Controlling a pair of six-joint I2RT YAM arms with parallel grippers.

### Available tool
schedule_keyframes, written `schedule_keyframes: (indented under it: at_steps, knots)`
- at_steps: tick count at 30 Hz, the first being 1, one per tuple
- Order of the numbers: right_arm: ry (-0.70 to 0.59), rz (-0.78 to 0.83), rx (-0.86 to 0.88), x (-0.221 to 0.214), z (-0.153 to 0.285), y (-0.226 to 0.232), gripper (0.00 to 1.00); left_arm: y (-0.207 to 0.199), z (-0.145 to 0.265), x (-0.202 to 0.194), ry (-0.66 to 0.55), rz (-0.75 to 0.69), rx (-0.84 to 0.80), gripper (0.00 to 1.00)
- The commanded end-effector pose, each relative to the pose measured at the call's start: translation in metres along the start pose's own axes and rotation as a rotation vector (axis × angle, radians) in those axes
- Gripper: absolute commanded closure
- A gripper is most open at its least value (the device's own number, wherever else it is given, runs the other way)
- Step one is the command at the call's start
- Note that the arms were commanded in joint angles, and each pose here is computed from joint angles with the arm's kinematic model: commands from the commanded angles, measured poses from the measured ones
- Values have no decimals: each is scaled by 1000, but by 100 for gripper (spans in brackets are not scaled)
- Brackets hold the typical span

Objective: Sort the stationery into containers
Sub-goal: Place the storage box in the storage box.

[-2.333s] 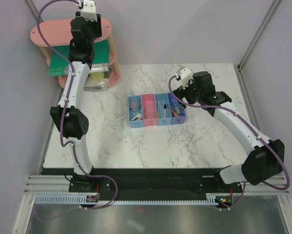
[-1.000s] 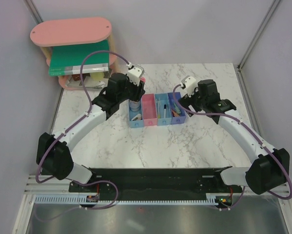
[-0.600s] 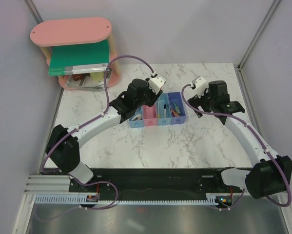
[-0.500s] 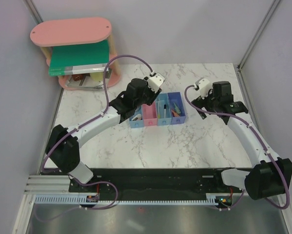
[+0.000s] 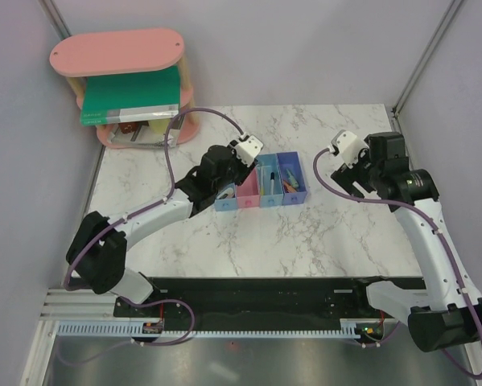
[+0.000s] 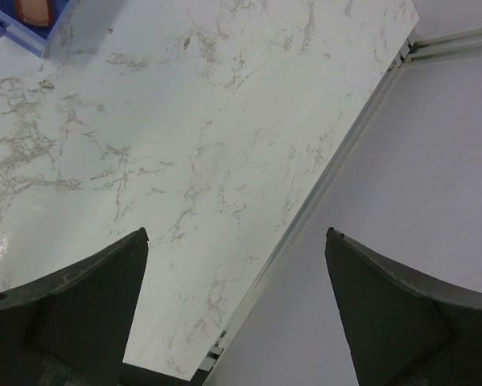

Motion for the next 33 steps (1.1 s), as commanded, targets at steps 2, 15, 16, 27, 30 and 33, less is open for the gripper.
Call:
schedule_keyframes:
  at_steps: [2,15,16,27,30,33]
  knots:
    - [142,55,15,-11,8,-10,2,4,9,34,-209,11,-36,98]
    - [302,119,67,-19,7,-4,2,18,-19,2,-335,203,-201,98]
    - [317,124,63,-20,5,-6,2,20,-25,0,-348,210,-203,98]
    - [338,142,73,-22,-12,-3,2,12,-56,-23,-332,280,-268,98]
    - [333,143,71,-22,-13,-2,2,10,-66,-23,-327,323,-274,98]
    - [324,136,70,-21,-12,-1,2,10,-81,-29,-315,319,-273,98]
Point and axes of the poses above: each gripper's point midway between its finger pads, its own z axis back along the fingers, its own y axis along the line the jaws close on, x = y × z, the point moved 3 cm from there along z, back along the fingers, and after that the axes turned 13 degrees about z, right-handed, at the moved point
